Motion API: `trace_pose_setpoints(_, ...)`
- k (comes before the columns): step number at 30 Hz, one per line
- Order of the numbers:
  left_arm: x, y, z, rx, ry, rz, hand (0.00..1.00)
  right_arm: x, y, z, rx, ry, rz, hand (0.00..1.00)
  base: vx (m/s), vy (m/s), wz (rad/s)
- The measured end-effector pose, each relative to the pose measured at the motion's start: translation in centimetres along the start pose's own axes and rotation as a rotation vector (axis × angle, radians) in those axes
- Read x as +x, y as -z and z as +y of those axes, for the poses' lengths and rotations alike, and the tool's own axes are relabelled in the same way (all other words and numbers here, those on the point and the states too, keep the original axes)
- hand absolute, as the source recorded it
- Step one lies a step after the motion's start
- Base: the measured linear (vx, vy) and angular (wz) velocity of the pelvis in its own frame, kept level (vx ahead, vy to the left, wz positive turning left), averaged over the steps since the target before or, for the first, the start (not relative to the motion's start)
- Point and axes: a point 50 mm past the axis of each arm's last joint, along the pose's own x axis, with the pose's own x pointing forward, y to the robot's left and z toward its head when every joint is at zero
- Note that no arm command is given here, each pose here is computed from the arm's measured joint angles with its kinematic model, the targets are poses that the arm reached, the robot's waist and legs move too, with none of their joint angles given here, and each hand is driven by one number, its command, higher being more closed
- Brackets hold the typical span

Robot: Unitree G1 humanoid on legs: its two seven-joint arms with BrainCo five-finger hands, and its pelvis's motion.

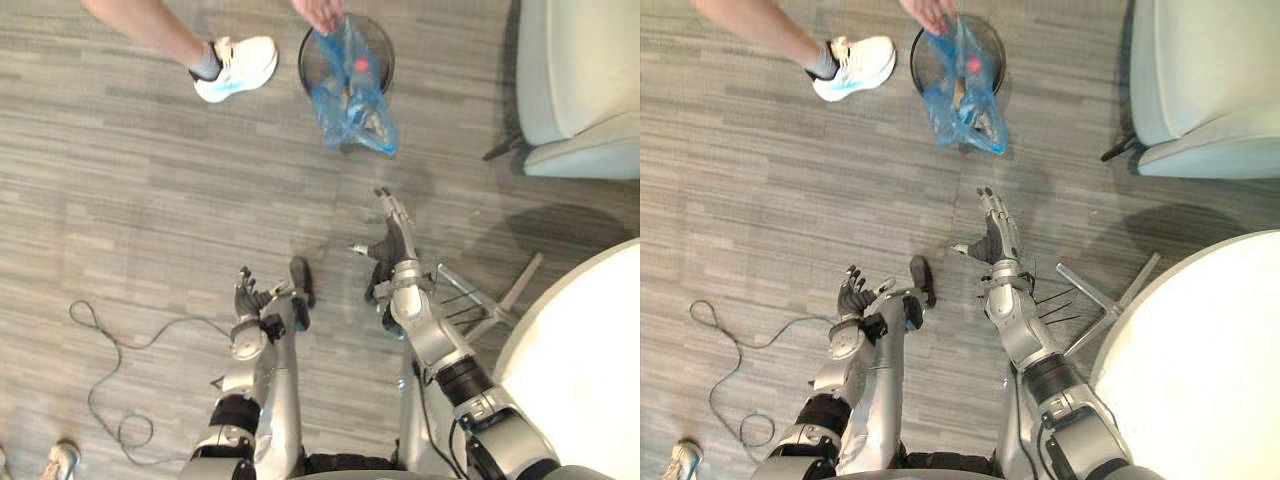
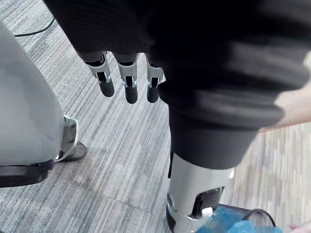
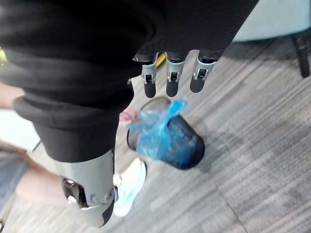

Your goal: Gather rubbish on tea table into small bin, then transfer packed bag to large trash can.

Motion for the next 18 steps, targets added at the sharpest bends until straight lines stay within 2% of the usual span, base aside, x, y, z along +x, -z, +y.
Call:
trace_pose_setpoints(4,-0.3,1.9,1.5,0.107,0.017,0.07,0.0,-3.1,6.0,1.5,-0.023,-0.131,0.253,0.0,0.1,0.0,0.05)
trace_pose_setpoints(8,-1.2,4.0,3.8,0.174,-0.002,0.143,0.0,-6.9,11.6,0.6,0.019,-0.143,0.527,0.0,0.13,0.013,-0.01)
trace_pose_setpoints(13,-2.7,6.8,6.2,0.234,-0.028,0.259,0.0,-11.0,15.5,-0.2,0.1,-0.111,0.758,0.0,0.11,0.028,-0.1)
trace_pose_setpoints(18,-3.1,7.4,6.6,0.237,-0.019,0.289,0.0,-12.9,16.8,-0.3,0.195,-0.095,0.864,0.0,0.04,0.014,0.09)
